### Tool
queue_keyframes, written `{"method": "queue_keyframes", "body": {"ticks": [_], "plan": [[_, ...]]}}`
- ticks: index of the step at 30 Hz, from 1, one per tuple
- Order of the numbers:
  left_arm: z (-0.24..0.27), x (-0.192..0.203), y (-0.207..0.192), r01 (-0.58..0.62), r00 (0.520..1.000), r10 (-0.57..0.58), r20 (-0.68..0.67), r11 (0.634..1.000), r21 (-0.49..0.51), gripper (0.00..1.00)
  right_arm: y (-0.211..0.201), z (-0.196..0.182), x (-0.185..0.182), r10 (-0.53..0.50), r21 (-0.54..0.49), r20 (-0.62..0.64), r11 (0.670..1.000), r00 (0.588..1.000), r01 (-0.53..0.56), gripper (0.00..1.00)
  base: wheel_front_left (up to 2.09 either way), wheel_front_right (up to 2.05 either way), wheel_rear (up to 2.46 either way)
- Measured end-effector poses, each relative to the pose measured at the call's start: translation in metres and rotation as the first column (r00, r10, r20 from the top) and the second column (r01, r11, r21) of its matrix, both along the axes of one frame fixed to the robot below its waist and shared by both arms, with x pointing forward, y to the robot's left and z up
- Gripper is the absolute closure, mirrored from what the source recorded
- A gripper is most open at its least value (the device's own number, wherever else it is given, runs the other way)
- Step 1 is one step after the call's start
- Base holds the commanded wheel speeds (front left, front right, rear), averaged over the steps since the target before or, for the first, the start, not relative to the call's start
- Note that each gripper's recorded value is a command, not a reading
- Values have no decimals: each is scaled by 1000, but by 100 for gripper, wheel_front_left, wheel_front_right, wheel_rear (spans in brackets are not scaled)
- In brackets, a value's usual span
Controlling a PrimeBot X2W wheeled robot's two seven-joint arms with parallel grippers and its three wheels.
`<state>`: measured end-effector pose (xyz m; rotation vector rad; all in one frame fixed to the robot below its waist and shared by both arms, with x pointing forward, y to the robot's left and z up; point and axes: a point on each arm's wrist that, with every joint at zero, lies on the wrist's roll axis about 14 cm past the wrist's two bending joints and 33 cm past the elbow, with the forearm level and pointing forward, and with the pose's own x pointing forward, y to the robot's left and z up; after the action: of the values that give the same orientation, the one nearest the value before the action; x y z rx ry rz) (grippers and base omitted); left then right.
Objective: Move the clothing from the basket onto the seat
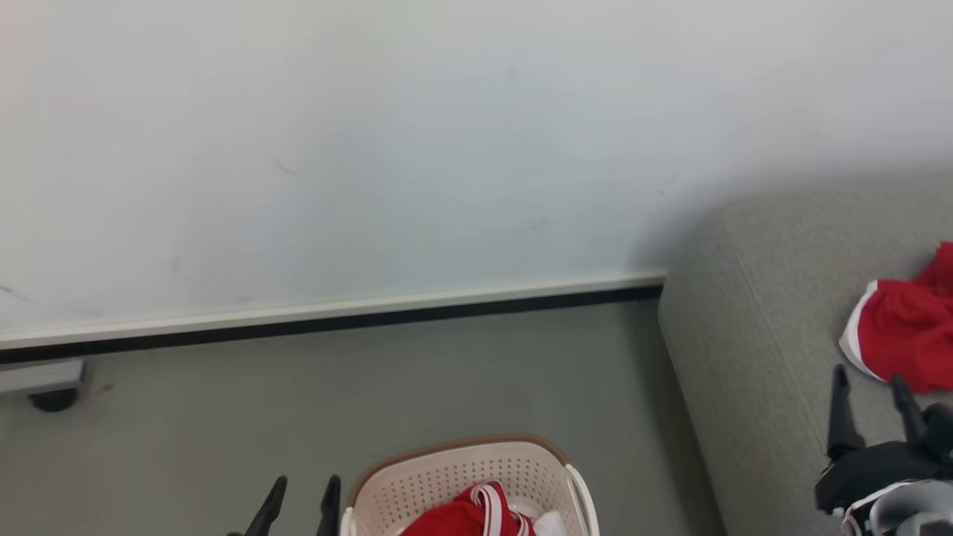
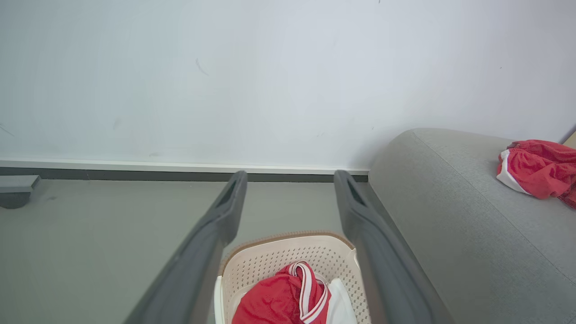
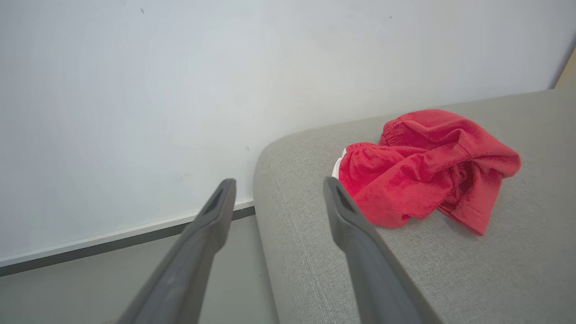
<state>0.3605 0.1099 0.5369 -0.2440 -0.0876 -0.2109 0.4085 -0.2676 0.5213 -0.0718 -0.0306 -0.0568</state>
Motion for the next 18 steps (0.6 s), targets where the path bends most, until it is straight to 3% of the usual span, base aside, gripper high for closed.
{"method": "queue_keyframes", "body": {"ticks": [9, 13, 18], "plan": [[12, -29, 63, -210, 976, 212, 53, 976, -55, 0, 93, 19, -29, 185, 61, 69, 980, 980, -189, 0, 0, 0, 0], [7, -40, 79, -251, 966, 254, 53, 967, -50, 0, 125, 16, -44, 269, 64, 53, 960, 962, -272, 0, 0, 0, 0], [11, -44, 89, -267, 960, 266, 86, 964, -5, 0, 139, 11, -55, 297, 103, 28, 949, 954, -298, 0, 0, 0, 0]]}}
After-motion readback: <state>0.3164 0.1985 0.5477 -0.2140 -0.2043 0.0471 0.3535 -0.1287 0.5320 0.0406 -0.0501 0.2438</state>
